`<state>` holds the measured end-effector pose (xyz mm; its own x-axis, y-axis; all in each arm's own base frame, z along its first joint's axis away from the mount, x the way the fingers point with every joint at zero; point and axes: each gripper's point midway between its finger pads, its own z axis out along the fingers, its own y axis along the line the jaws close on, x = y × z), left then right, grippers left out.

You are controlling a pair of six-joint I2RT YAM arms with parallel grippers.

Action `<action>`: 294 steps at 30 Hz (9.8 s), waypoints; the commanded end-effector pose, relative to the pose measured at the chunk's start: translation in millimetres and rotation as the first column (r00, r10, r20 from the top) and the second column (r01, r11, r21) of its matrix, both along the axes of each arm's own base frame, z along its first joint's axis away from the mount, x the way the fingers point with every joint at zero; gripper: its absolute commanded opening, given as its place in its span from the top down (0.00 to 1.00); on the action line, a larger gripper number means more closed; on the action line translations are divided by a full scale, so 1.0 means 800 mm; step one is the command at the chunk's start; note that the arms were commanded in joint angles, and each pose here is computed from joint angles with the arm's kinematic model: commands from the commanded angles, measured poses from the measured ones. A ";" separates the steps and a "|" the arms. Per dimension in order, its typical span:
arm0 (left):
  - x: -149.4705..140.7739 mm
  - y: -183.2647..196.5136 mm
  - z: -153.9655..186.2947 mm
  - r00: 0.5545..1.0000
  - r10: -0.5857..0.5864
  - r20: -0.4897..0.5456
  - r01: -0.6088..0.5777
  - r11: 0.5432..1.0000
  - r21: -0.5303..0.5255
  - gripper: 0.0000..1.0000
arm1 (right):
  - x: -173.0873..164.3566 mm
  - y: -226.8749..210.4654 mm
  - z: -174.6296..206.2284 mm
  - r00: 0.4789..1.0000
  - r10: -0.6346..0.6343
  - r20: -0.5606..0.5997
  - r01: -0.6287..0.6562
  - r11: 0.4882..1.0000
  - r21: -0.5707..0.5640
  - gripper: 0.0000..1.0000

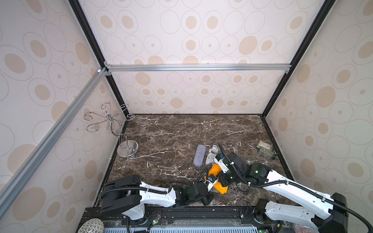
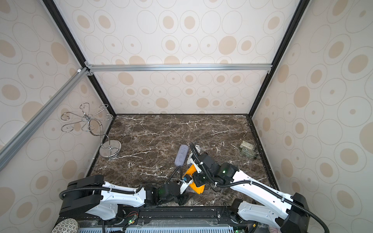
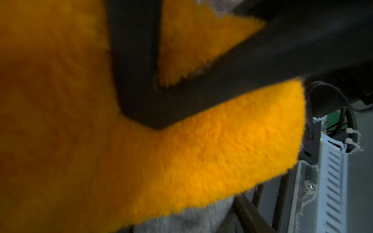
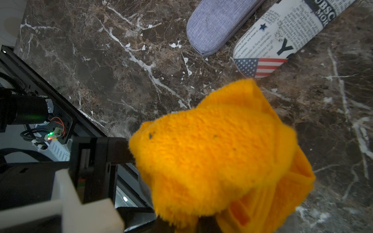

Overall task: Wipe the eyeglass case
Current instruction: Wipe the dirt from the eyeglass case.

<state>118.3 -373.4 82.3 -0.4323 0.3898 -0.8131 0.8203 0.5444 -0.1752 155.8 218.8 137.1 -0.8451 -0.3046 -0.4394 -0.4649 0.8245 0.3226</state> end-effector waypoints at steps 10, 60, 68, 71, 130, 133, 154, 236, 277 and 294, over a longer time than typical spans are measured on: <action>0.014 0.008 0.048 0.997 0.042 0.061 -0.035 0.991 -0.126 0.59 | 0.028 -0.112 -0.001 0.951 -0.296 0.088 0.308 0.922 -0.236 1.00; 0.025 0.017 0.044 0.998 0.045 0.039 -0.041 0.994 -0.102 0.61 | -0.001 -0.012 0.021 0.999 -0.048 0.013 0.049 0.997 -0.063 1.00; 0.030 0.016 0.052 0.999 0.039 0.017 -0.037 0.992 -0.121 0.61 | 0.012 -0.028 0.014 0.985 -0.154 0.076 0.159 0.984 -0.075 1.00; 0.036 0.017 0.059 0.999 0.033 0.014 -0.031 0.992 -0.122 0.61 | 0.024 -0.043 0.015 0.979 -0.198 0.050 0.201 0.979 -0.046 1.00; 0.106 0.077 0.053 0.972 0.086 -0.219 -0.120 0.982 -0.149 0.60 | 0.007 -0.021 0.031 0.998 0.027 0.062 -0.026 1.000 -0.015 1.00; 0.102 0.074 0.057 0.960 0.031 -0.277 -0.090 0.975 -0.202 0.60 | -0.011 0.012 0.029 0.992 0.117 0.046 -0.120 0.992 0.045 1.00; 0.085 0.080 0.063 0.969 -0.046 -0.241 0.012 0.990 -0.142 0.60 | 0.037 -0.037 0.017 1.000 -0.013 0.020 0.016 0.983 -0.181 1.00; 0.096 0.085 0.097 0.842 -0.019 -0.539 -0.183 0.930 -0.319 0.60 | 0.036 -0.051 0.001 0.988 -0.147 -0.052 0.148 0.989 0.007 1.00; 0.085 0.071 0.125 0.749 -0.213 -0.628 -0.054 0.924 -0.378 0.58 | 0.028 0.060 0.043 0.987 0.029 0.158 -0.062 0.976 0.207 1.00; 0.069 0.079 0.107 0.737 -0.226 -0.638 -0.026 0.933 -0.360 0.57 | 0.091 -0.036 0.046 0.946 -0.236 0.224 0.215 0.970 0.115 1.00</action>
